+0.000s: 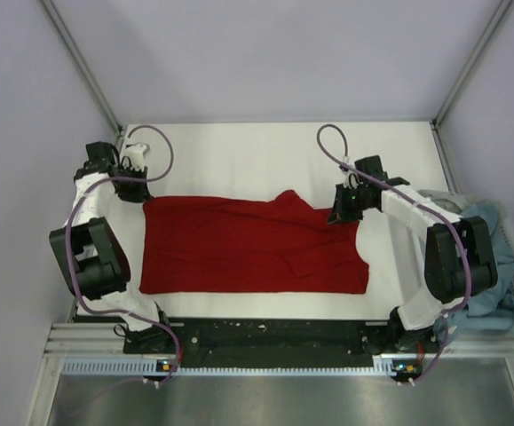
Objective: Fold and stack the t-shirts
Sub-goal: Fold the other side of the tshirt into a rectangle
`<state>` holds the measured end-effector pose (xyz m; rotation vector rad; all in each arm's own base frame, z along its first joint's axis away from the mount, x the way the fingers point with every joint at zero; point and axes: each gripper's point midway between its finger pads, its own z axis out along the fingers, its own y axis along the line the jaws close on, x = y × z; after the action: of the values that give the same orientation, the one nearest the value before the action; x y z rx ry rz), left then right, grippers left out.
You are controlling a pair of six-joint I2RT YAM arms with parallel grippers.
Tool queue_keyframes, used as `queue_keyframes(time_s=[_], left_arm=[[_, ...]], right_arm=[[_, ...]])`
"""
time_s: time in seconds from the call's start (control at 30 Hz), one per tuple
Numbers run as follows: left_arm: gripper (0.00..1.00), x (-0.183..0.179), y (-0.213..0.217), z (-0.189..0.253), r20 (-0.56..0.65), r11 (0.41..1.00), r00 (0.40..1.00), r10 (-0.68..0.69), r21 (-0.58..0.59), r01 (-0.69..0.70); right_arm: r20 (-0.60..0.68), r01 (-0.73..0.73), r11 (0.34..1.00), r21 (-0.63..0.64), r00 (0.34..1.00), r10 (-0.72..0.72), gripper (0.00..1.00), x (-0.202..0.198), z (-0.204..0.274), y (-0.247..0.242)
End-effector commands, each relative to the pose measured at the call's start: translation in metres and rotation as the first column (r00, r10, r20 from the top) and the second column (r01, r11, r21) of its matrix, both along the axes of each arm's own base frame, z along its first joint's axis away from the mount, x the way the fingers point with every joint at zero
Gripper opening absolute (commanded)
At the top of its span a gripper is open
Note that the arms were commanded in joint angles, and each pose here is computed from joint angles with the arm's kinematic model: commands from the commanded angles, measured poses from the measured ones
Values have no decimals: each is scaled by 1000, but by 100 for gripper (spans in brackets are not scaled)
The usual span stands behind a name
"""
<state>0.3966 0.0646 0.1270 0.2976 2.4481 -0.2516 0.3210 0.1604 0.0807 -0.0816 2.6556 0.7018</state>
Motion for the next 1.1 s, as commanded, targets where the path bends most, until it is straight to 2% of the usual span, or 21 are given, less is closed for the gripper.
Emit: queue_keyframes(time_s=[0.0,0.1,0.2,0.3,0.4,0.6,0.7,0.87,1.07], left_arm=[[0,-40,-1,-10,-28,993,995,-99,59,101],[0,-61,5,-28,-76,983,989,-125,125,134],[0,-82,1,-46,-128,967,971,-200,134,217],[0,-97,-6,-58,-169,950,947,-273,109,293],[0,-104,-10,-62,-185,941,933,-308,89,328],[0,-98,-12,-55,-158,943,939,-306,83,322],[0,-95,-13,-49,-141,946,944,-299,85,312],[0,-91,-12,-38,-94,946,952,-292,115,302],[0,-88,-8,-32,-73,944,955,-287,147,295]], right_arm=[[-48,9,998,-62,999,-12,1,-29,-10,-4],[-141,51,992,-116,988,-68,7,-52,-31,-15],[-198,81,982,-169,973,-114,15,-70,-43,-26],[-199,80,980,-183,973,-117,25,-78,-38,-31],[-139,71,981,-179,986,-96,36,-73,-17,-32],[114,65,993,-95,992,-54,41,-22,49,-15],[196,52,997,-61,980,-39,41,10,64,6],[217,-51,996,-74,974,66,49,48,56,51],[134,-116,989,-91,983,128,50,70,10,79]])
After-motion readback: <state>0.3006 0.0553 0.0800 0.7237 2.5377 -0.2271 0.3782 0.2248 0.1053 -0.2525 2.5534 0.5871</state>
